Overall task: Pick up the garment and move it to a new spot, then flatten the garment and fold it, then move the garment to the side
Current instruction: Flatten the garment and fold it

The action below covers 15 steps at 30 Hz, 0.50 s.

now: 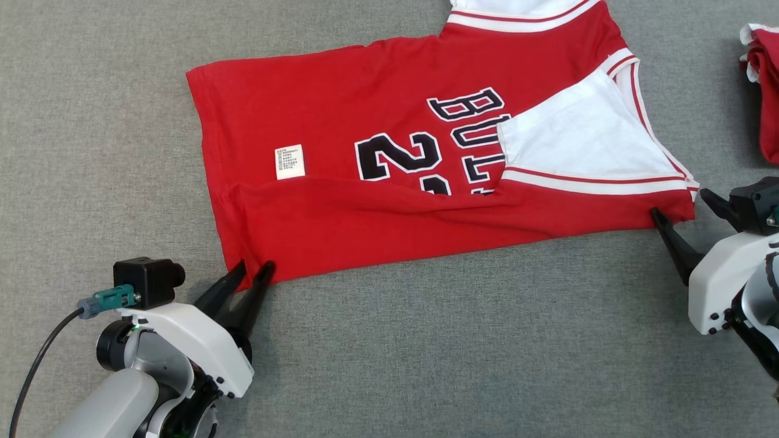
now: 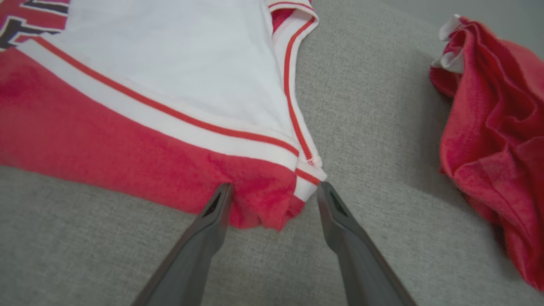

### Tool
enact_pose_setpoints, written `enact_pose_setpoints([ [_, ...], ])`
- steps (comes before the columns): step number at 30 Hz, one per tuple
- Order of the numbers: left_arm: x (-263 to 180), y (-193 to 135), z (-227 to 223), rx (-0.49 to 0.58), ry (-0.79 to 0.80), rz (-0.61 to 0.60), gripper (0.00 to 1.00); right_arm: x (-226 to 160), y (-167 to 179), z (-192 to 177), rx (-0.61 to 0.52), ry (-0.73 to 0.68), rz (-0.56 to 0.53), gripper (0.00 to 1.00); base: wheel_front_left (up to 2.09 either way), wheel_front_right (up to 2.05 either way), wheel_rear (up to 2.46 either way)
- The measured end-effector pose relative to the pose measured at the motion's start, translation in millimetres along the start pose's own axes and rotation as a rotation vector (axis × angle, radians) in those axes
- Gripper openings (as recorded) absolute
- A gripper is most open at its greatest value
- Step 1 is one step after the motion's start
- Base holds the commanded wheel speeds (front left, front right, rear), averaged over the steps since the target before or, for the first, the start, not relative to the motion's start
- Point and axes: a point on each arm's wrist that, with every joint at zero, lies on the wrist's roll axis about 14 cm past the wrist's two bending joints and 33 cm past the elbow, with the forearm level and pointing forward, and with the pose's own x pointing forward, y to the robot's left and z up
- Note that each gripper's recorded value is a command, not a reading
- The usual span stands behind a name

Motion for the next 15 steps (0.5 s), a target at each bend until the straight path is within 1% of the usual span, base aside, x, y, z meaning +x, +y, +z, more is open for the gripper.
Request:
enact_pose_setpoints([
  [1,0,1,-1,0.0,0.002,0.002,0.23,1,1,-1,-0.001,0.003,0.003,1.0,0.0,0.0,0.0],
  [2,0,2,-2,0.002,0.006,0.004,0.02,2,2,-2,-0.001,0.007,0.006,1.0,0.0,0.0,0.0],
  [3,0,3,-3,0.006,0.011,0.004,0.0,2,4,-3,-0.002,0.015,0.011,1.0,0.0,0.0,0.0],
  [5,1,2,-5,0.008,0.02,0.0,0.0,4,6,-7,0.0,0.028,0.018,1.0,0.0,0.0,0.0],
  [6,1,2,-5,0.012,0.022,-0.002,0.0,5,6,-7,0.004,0.035,0.021,0.84,0.0,0.0,0.0],
  [7,1,2,-5,0.017,0.023,-0.006,0.0,6,7,-7,0.006,0.037,0.022,0.51,0.0,0.0,0.0],
  [8,1,2,-6,0.022,0.025,-0.008,0.0,7,7,-7,0.01,0.039,0.024,0.38,0.0,0.0,0.0],
  [9,1,1,-6,0.025,0.026,-0.014,0.0,8,7,-7,0.016,0.041,0.026,0.04,0.0,0.0,0.0],
  [10,0,2,-5,0.028,0.029,-0.016,0.0,9,8,-7,0.021,0.045,0.028,0.0,0.0,0.0,0.0],
  [15,-13,-1,-5,0.017,0.05,-0.056,0.0,7,5,-4,0.053,0.049,0.04,0.0,0.0,0.0,0.0],
])
